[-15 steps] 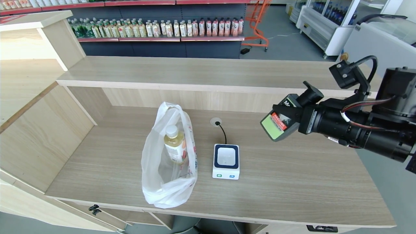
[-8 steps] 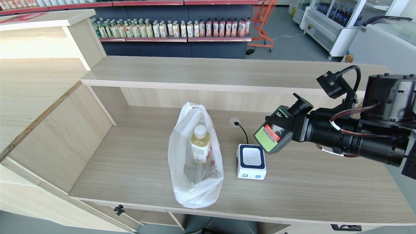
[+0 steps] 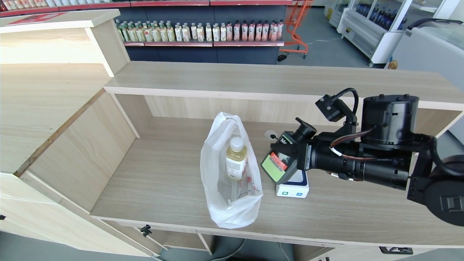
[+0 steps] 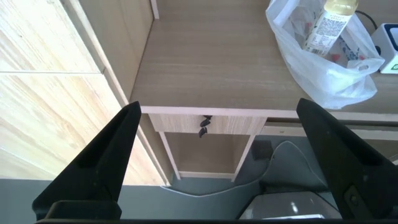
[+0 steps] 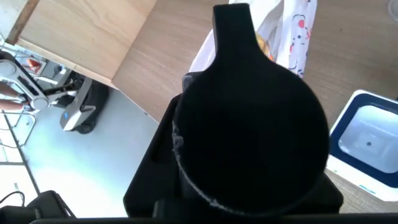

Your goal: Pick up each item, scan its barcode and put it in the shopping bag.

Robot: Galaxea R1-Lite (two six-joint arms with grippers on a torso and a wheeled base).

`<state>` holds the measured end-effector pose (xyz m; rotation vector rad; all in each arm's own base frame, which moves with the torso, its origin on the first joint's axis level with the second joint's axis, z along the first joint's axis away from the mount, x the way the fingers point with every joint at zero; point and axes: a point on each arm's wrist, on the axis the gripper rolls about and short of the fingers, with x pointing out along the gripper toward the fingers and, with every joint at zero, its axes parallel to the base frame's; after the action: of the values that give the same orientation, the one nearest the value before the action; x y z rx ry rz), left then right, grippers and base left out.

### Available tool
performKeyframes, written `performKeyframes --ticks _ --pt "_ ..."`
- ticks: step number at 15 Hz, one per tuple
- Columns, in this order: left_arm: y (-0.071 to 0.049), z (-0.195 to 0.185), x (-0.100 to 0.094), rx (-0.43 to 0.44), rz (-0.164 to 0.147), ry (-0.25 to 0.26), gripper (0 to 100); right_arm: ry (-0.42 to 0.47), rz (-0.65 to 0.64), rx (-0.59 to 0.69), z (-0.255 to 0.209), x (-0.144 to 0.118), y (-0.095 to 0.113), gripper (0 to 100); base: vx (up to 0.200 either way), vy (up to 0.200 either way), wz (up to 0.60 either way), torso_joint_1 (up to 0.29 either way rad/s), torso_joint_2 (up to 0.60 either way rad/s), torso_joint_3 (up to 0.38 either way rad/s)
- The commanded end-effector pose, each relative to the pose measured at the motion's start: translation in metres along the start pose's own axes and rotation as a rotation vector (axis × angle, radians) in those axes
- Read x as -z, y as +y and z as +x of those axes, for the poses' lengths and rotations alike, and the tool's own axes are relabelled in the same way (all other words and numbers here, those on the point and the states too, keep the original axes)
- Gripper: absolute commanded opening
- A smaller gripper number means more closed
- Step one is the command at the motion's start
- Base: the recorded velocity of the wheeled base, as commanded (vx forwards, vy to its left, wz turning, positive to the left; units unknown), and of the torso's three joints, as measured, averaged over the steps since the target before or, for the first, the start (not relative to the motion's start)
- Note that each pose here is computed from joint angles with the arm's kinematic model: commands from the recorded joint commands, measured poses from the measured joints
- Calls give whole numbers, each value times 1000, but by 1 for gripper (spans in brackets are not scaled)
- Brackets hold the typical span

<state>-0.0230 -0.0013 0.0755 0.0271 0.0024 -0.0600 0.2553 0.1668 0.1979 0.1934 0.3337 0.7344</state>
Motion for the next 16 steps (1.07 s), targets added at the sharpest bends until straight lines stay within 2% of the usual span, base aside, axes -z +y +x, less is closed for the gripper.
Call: performKeyframes --ticks 1,3,5,10,16 --pt "0 0 0 0 0 0 100 55 -12 -13 15 14 3 0 0 0 0 0 0 0" --pt "0 0 0 0 0 0 100 69 -67 -22 25 22 2 0 0 0 0 0 0 0" --pt "0 0 0 0 0 0 100 41 -152 -40 47 37 -4 0 0 0 0 0 0 0" --pt "0 0 0 0 0 0 100 25 -188 -3 58 57 -29 0 0 0 0 0 0 0" --pt "0 0 0 0 0 0 100 74 -285 -69 107 97 -47 0 0 0 0 0 0 0"
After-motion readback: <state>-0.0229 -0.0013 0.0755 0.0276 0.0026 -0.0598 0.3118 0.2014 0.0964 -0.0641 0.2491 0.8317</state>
